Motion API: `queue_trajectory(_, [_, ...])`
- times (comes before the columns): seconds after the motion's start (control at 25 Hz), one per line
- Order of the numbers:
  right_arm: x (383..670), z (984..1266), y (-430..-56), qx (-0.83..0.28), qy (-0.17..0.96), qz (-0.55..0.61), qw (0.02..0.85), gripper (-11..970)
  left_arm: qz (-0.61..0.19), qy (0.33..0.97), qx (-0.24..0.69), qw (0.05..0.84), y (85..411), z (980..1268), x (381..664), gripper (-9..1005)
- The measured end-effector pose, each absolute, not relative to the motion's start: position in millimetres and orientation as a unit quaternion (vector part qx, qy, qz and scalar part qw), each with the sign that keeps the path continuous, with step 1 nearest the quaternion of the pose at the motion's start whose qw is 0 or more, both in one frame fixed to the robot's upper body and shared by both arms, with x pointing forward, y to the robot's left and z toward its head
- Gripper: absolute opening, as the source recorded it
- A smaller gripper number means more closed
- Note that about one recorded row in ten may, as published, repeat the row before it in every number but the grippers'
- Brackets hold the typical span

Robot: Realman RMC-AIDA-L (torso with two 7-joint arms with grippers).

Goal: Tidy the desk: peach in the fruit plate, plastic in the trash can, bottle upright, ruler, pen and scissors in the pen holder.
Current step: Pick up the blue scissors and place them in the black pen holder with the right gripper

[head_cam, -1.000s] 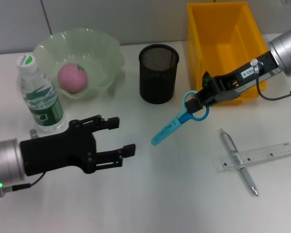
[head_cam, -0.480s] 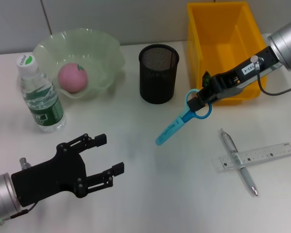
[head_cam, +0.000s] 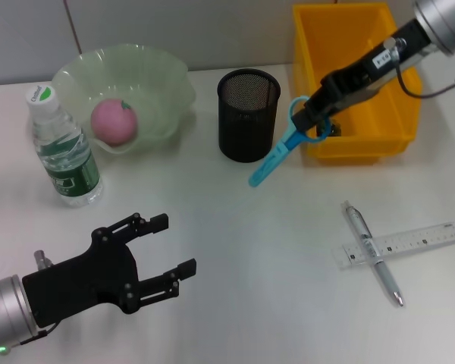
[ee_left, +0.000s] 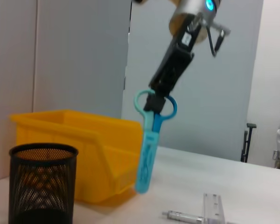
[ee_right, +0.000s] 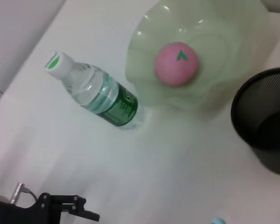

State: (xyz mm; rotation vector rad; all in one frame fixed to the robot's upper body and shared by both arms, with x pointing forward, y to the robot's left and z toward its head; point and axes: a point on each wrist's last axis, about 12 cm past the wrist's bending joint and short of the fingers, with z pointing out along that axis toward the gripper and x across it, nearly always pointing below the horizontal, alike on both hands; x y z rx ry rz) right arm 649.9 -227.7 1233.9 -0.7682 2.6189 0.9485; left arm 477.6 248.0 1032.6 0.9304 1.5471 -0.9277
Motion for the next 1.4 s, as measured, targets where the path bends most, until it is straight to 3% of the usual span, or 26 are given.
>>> queue_trajectory(0.56, [668.9, 1289.6, -227.2, -0.261, 0.901, 0.283, 0.2, 188, -0.38, 0.657, 0.384, 0.526, 249.7, 1023.9, 472.0, 809])
queue_trajectory(1.04, [690.0, 1293.0, -216.3, -0.245, 0.909, 0.242, 0.235, 205, -0.381, 0.662, 0.361, 0.535, 254.5, 1022.7, 468.7, 809])
queue_trajectory(1.4, [702.6, 1268.1, -190.0, -0.253, 0.915, 0.207, 0.237, 218, -0.384, 0.665, 0.346, 0.539, 256.5, 1021.1, 465.0, 809])
